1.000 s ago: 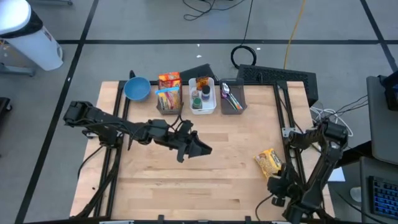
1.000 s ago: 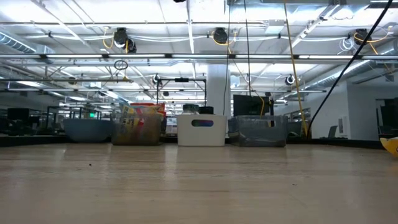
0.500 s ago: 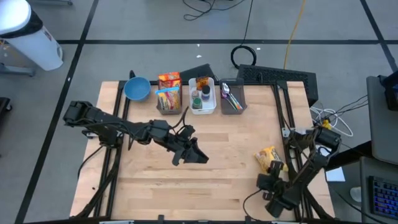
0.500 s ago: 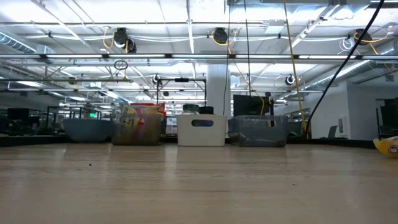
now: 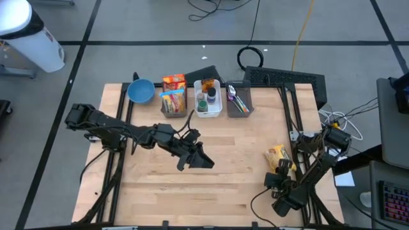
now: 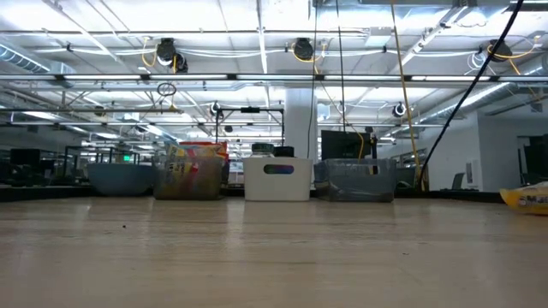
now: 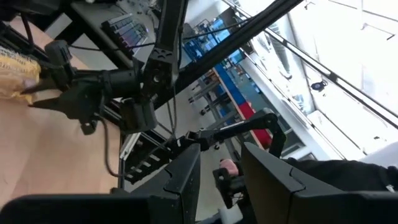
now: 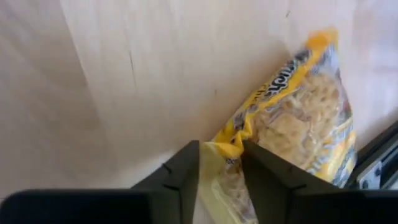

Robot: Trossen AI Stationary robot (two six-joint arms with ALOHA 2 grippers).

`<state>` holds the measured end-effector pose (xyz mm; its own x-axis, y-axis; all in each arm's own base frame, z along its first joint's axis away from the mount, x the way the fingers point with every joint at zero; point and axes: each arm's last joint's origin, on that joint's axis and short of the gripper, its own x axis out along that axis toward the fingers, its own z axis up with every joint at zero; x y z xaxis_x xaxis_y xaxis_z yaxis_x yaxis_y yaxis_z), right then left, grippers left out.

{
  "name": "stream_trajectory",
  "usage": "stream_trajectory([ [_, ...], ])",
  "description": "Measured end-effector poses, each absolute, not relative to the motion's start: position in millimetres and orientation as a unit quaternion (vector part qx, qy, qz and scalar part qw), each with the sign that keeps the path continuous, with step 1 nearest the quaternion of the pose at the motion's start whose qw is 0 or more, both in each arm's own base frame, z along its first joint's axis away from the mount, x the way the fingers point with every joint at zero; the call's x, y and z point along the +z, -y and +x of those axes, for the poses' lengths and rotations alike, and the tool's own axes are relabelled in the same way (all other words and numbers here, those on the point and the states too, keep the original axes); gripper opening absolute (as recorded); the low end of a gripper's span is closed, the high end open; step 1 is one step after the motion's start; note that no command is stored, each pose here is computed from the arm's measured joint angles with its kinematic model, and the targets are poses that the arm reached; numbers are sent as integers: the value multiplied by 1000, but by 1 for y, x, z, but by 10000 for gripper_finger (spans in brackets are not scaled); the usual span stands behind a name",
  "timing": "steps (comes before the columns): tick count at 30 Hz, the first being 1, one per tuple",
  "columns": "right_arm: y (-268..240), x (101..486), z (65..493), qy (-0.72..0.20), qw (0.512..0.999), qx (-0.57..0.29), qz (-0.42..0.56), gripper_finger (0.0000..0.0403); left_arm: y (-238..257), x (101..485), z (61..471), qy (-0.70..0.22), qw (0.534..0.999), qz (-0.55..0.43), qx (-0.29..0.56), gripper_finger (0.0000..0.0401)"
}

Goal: Pick & Place Food Item
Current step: Put the yellow noodle pack into the left black bin

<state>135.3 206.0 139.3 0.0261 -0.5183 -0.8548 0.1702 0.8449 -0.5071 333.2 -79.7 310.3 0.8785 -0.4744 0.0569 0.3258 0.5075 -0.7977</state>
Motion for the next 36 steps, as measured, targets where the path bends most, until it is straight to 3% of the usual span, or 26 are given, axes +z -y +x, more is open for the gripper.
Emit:
stream_trajectory([
  [8,-193,164,145,-612,744,-248,-102,8,79,310,333,-77,871,-430,-224,122],
  [19,-155,213,167,-534,806,-253,-42,1,79,310,333,-75,877,-418,-225,122],
  [25,-134,250,183,-473,856,-209,4,1,80,310,333,-76,882,-403,-233,122],
  [36,-101,316,204,-276,947,-123,110,0,80,309,333,-78,889,-377,-249,122],
])
